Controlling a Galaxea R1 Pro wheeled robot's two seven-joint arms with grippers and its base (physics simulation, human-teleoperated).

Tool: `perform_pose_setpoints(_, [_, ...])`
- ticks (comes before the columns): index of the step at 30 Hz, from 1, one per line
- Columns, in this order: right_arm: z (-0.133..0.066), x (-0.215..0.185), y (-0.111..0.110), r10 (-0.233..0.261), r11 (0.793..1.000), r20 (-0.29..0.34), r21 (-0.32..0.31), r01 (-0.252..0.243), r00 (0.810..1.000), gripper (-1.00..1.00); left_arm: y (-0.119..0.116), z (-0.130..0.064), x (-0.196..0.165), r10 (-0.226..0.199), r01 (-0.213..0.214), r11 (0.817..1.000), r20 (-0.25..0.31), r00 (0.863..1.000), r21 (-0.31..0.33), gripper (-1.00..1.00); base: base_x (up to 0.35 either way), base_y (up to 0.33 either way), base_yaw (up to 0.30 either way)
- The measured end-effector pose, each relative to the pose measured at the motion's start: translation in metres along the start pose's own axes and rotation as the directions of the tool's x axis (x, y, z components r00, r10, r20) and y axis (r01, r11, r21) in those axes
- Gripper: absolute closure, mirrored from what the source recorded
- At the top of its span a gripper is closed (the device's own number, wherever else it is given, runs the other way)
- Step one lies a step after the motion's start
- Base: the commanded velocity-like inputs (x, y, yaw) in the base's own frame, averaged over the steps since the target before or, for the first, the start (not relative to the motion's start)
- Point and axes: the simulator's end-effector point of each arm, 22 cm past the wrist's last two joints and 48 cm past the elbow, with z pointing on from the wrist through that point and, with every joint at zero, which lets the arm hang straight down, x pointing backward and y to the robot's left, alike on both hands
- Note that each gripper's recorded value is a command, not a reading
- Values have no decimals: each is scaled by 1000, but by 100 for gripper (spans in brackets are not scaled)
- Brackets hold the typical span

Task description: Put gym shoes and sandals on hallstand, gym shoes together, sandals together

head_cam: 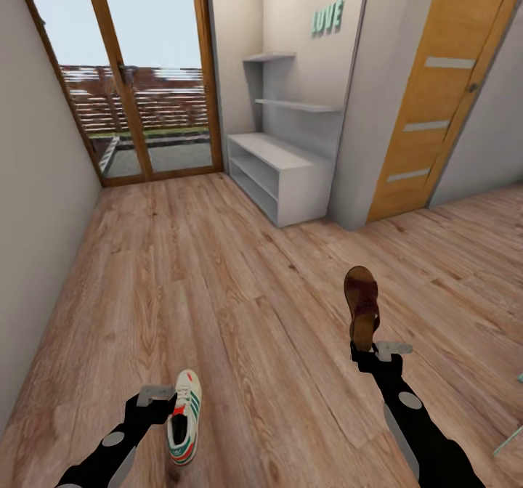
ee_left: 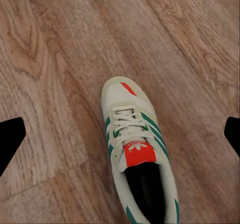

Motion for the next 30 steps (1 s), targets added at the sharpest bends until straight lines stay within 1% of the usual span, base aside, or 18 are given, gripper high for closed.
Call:
perform_pose_setpoints(4, [2, 8, 0, 0, 1000, 1, 0, 0, 1000, 100, 0, 4, 7, 0, 0, 1000, 3, 1000, 0, -100, 0, 0, -257])
perform_pose_setpoints(7, [3, 15, 1, 0, 1000, 1, 0, 0, 1000, 100, -1, 7, 13, 0, 0, 1000, 3, 1000, 0, -100, 0, 0, -140])
perform_pose_setpoints(19, [9, 43, 1, 1, 1000, -1, 1, -1, 1000, 100, -2, 20, 40, 0, 0, 1000, 2, 1000, 0, -100, 0, 0, -16])
perform_pose_setpoints(30, [11, 52, 1, 0, 1000, -16, 2, 0, 1000, 100, -3, 22, 48, 0, 0, 1000, -12, 1000, 0, -100, 0, 0, 0])
